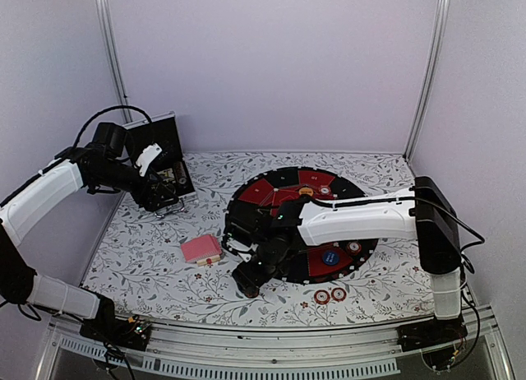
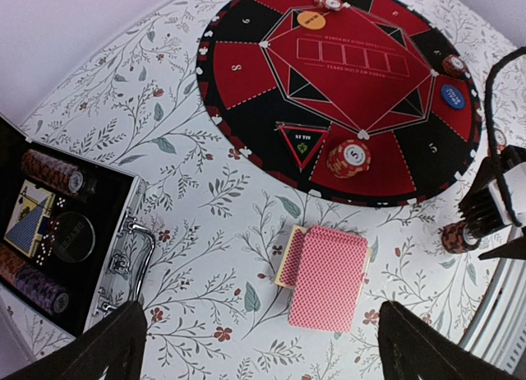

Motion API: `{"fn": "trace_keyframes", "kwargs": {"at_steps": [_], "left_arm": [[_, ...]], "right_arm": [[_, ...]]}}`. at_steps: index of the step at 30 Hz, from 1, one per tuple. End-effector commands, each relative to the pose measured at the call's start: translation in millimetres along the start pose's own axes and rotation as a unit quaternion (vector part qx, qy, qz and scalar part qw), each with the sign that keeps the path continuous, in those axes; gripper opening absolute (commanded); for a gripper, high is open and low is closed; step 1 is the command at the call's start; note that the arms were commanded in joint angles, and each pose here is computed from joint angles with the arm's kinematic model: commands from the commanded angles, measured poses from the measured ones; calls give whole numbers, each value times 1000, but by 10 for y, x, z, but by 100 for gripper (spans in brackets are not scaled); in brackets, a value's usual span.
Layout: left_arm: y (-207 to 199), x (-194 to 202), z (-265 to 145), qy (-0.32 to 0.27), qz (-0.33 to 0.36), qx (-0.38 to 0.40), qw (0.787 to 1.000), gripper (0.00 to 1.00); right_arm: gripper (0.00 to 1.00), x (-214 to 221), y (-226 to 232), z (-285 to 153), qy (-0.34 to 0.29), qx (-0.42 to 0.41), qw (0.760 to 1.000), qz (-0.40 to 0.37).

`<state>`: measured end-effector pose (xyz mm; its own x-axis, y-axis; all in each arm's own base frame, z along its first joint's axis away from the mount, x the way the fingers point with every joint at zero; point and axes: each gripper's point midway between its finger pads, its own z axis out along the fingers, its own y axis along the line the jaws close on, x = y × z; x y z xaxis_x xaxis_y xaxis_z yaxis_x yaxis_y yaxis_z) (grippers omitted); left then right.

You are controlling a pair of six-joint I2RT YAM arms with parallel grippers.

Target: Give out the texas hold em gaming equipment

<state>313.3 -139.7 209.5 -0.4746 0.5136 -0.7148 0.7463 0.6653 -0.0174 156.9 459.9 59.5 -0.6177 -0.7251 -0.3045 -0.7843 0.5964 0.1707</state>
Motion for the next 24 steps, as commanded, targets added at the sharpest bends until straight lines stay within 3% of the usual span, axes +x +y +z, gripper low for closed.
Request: {"fn": "trace_keyframes", "kwargs": {"at_steps": [1,10,24], "left_arm": [[-47,8,-18,2,0,3,1000,100],[-46,21,-18,4,2,1,1000,100],[-41,12,-21,3,2,1,1000,100]], "right_arm": [[70,-11,60,92,1,2,1000,-15],[68,7,10,163,5,16,1000,-15],[49,-36,-6,97,-8,22,1000,-9]]}}
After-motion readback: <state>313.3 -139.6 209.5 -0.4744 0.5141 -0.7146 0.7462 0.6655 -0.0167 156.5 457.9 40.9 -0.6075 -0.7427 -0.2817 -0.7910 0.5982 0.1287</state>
